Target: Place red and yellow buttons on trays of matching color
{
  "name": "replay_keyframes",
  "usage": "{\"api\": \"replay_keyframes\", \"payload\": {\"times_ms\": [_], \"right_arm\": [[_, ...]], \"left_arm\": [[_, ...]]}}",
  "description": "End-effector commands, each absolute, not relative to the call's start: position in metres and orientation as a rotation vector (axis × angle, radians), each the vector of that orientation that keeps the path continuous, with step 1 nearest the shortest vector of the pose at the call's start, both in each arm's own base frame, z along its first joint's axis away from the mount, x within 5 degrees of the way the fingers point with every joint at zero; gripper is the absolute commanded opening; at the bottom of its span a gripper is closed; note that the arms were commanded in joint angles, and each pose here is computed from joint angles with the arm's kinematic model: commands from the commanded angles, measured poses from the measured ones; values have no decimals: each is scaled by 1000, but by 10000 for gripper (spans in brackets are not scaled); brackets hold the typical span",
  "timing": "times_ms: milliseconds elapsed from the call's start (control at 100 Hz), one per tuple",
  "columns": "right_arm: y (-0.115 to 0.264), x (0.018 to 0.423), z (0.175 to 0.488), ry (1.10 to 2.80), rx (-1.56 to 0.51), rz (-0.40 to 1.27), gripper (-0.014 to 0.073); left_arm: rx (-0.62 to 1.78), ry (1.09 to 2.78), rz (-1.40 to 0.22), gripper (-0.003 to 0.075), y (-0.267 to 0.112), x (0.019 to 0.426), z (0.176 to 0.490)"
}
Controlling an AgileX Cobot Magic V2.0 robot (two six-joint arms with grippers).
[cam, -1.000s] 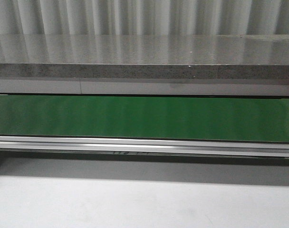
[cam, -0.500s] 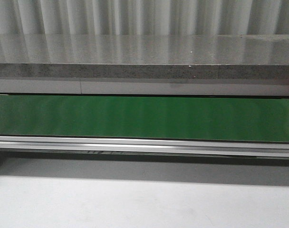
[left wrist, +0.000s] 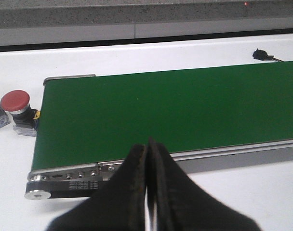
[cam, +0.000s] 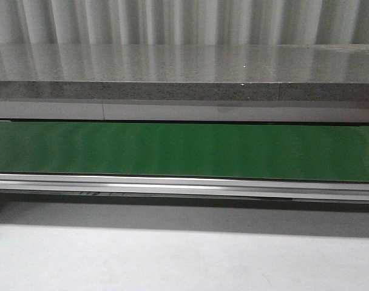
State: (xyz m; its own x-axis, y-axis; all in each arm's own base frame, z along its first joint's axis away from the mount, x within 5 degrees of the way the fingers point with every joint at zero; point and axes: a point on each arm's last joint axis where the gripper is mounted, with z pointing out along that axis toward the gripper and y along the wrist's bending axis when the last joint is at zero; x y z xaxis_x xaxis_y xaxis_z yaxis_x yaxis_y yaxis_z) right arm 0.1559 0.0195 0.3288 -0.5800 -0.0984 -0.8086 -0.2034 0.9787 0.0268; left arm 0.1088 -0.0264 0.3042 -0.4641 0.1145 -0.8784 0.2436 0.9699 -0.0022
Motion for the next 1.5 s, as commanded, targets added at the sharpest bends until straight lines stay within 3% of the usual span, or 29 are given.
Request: {"api": "replay_keyframes", "payload": {"times_ms": [0, 470, 840, 1160, 1230, 1300, 1420, 1490], "right_arm": [[23, 138, 337, 2049, -276, 119, -66], [17, 39, 312, 1822, -306, 110, -66], [18, 31, 309, 1833, -320, 115, -66], [18, 31, 309, 1833, -320, 115, -66], [18, 31, 309, 1833, -320, 115, -66], [18, 31, 309, 1833, -320, 115, -66], [18, 31, 309, 1833, -320, 115, -66], [18, 31, 309, 1833, -320, 115, -66]], "left_arm": [[240, 1962, -177, -20, -28, 111, 319], [235, 1935, -178, -20, -28, 112, 321], [232, 1966, -177, -20, -30, 121, 322], [-15, 2054, -85, -11, -7, 168, 343], [-82, 2087, -46, 40, 4, 181, 344], [-144, 2130, -14, 147, 16, 195, 342], [-230, 2197, 23, 443, 34, 217, 335], [-267, 2248, 33, 556, 43, 230, 329]]}}
